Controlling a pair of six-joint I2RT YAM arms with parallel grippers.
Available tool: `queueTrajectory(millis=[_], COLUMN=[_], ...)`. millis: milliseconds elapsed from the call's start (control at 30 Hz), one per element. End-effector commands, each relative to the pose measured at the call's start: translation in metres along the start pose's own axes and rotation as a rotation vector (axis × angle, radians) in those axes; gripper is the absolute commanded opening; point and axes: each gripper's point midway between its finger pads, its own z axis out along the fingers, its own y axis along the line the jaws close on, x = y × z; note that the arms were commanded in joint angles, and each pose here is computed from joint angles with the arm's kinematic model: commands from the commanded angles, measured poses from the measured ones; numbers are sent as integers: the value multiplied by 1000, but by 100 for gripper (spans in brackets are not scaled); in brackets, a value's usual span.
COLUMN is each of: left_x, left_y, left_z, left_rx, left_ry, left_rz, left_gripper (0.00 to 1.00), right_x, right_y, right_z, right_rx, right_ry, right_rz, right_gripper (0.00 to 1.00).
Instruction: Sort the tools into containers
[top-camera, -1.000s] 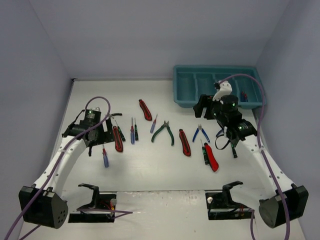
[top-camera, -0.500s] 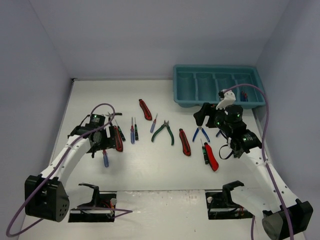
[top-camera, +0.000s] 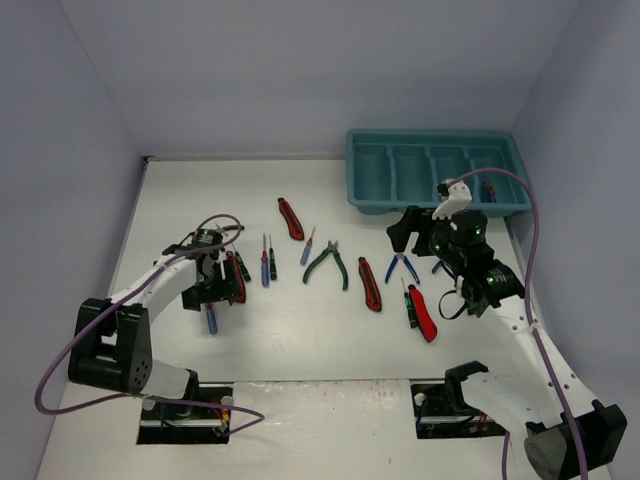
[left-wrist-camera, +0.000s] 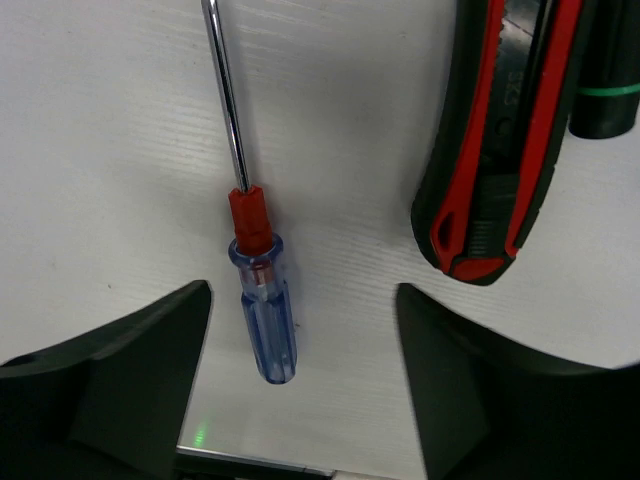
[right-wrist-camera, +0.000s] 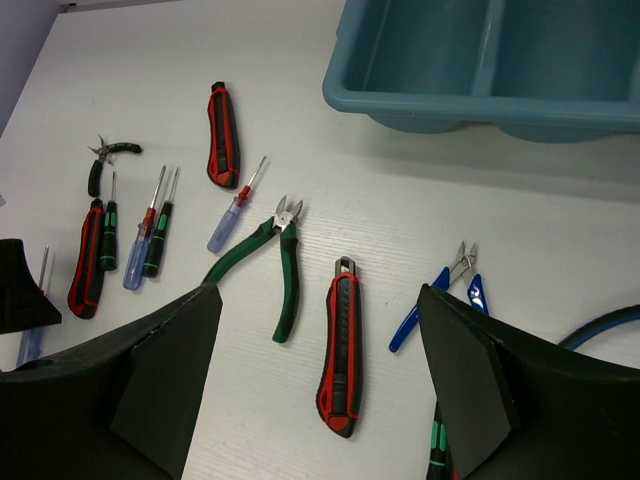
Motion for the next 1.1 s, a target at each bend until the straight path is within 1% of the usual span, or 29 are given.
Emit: queueTrajectory(millis=[0,100,200,233,267,300,367,400,500,567,600,633,733,867,933,1067], left_x=[-5,-3,2,5,5,5,0,-4,-21,-37,-49,-55,-80,-99,-105,-115], left_y=[-1,-1,-5,-6,-9,-14,-21,-25,-37,-47,-56,-61,-89,-127,-146,-168], left_z=[5,6,9,10,11,9,0,-8,-39,-74,-98,-112,-168,-225,-250,-283], left_rx=[-5,-3,26,33,51,77,130,159,255,355,426,470,676,911,1007,1129], left_ry=[-24,-31,-30,-22,-24,-25,-55,-77,-172,-277,-341,-375,-495,-577,-628,-674], left_rz=[-73,-107,-135,-139,-145,-149,-161,-164,-172,-187,-186,-190,-194,-206,-187,-210], left_gripper=[59,48,33,31,22,15,6,3,0,0,0,0,0,0,0,0], right_x=[-11,-6,-3,-2,-2,-2,0,1,0,4,4,1,9,5,8,2], right_y=[9,7,7,7,7,7,11,15,33,52,66,68,123,172,194,224], right_z=[-3,-3,-3,-3,-2,-2,0,0,3,6,8,10,10,13,14,17], right_rx=[-40,-35,-38,-37,-37,-38,-62,-85,-181,-262,-300,-305,-441,-550,-587,-635], right_ry=[-55,-46,-39,-37,-36,-34,-20,-10,21,58,71,72,121,152,165,160], right_rz=[-2,-4,2,2,3,0,-17,-31,-69,-85,-97,-97,-147,-165,-184,-207], right_gripper=[77,77,77,77,77,78,79,80,83,84,84,84,84,84,84,82])
